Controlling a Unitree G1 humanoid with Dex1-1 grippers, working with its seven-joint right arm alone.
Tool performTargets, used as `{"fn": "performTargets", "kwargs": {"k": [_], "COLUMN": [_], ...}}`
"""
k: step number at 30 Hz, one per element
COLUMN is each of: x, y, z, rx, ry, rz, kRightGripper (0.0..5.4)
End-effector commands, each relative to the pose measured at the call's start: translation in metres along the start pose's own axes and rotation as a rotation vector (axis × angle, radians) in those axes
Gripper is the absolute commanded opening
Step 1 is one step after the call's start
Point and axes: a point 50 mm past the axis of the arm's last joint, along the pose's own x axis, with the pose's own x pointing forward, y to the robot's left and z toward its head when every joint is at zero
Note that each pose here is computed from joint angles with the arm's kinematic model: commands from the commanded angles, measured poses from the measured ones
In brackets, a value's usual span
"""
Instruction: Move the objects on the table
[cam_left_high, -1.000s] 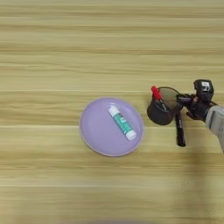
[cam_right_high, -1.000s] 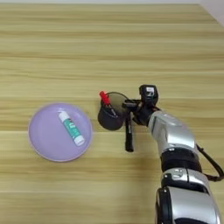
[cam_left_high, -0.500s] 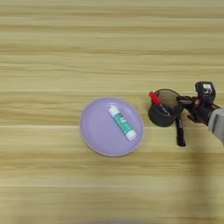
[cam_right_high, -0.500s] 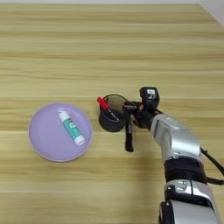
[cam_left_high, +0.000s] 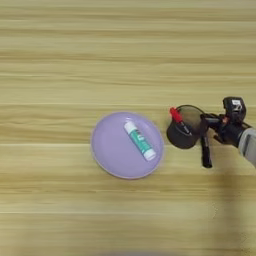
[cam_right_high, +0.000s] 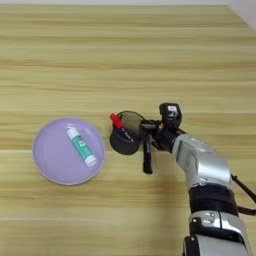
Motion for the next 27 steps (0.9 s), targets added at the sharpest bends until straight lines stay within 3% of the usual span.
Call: {"fn": "performTargets", "kwargs": {"k": [1, 27], "x": [-0.003, -0.017], "y": [0.001, 0.003], "z": [0.019, 0.017], "rx": [-0.043, -0.050], "ry": [-0.050, -0.022], "rz": [-0.003, 0.010], "kRightGripper": [0.25, 0.25]}}
